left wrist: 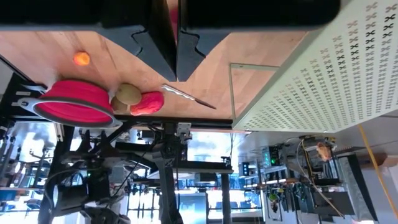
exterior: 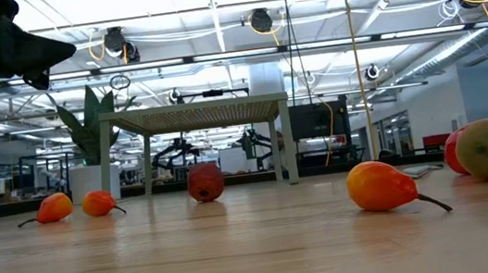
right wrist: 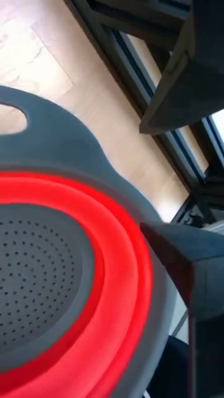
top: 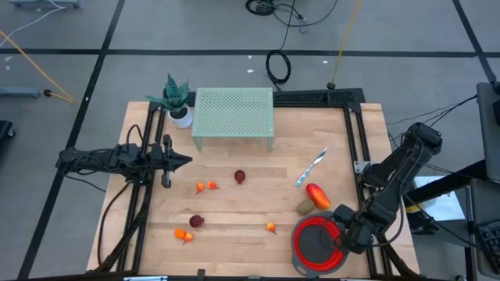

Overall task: Pick & Place Fruit
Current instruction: Put the red strainer bowl on the shelf

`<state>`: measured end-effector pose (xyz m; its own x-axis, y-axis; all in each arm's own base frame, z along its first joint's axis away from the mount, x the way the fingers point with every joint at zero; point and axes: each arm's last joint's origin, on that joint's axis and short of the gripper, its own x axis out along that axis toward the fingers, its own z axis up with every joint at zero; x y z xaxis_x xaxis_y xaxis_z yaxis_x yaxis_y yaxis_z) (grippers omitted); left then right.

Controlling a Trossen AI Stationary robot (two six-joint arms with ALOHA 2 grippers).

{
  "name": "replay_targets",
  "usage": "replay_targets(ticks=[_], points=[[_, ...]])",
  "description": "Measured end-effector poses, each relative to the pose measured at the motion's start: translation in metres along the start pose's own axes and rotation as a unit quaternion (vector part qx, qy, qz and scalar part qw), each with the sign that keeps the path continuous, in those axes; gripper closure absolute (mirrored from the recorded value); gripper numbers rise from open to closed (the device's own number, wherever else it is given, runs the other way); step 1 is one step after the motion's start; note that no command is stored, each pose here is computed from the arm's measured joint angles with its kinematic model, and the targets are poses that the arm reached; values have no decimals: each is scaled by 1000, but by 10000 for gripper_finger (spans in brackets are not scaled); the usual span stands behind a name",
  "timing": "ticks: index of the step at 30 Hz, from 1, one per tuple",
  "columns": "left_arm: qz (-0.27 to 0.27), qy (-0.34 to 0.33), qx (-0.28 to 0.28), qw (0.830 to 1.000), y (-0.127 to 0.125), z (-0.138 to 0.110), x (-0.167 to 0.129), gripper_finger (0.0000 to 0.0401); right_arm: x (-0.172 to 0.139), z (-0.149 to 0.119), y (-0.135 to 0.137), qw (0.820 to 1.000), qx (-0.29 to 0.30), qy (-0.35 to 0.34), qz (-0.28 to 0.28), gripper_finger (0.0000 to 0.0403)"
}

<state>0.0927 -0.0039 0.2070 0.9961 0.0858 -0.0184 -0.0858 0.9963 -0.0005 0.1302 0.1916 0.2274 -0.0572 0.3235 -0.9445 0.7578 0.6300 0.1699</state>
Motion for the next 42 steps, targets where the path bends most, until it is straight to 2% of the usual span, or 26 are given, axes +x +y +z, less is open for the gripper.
replay_targets(ticks=[7, 16, 22, 32, 37, 42], points=[[0, 0, 0, 1000, 0, 0, 0, 391, 14, 4, 0, 999, 27, 5, 26, 141], [0, 0, 0, 1000, 0, 0, 0, 391, 34, 10, -5, 998, 21, 14, 57, 169], [0, 0, 0, 1000, 0, 0, 0, 391, 43, 14, -10, 998, 33, 14, 54, 229], [0, 0, 0, 1000, 0, 0, 0, 391, 43, 14, -11, 998, 34, 9, 56, 384], [0, 0, 0, 1000, 0, 0, 0, 391, 41, 14, -11, 997, 43, 12, 60, 387], [0, 0, 0, 1000, 0, 0, 0, 391, 29, 13, -10, 993, 24, -13, 116, 395]])
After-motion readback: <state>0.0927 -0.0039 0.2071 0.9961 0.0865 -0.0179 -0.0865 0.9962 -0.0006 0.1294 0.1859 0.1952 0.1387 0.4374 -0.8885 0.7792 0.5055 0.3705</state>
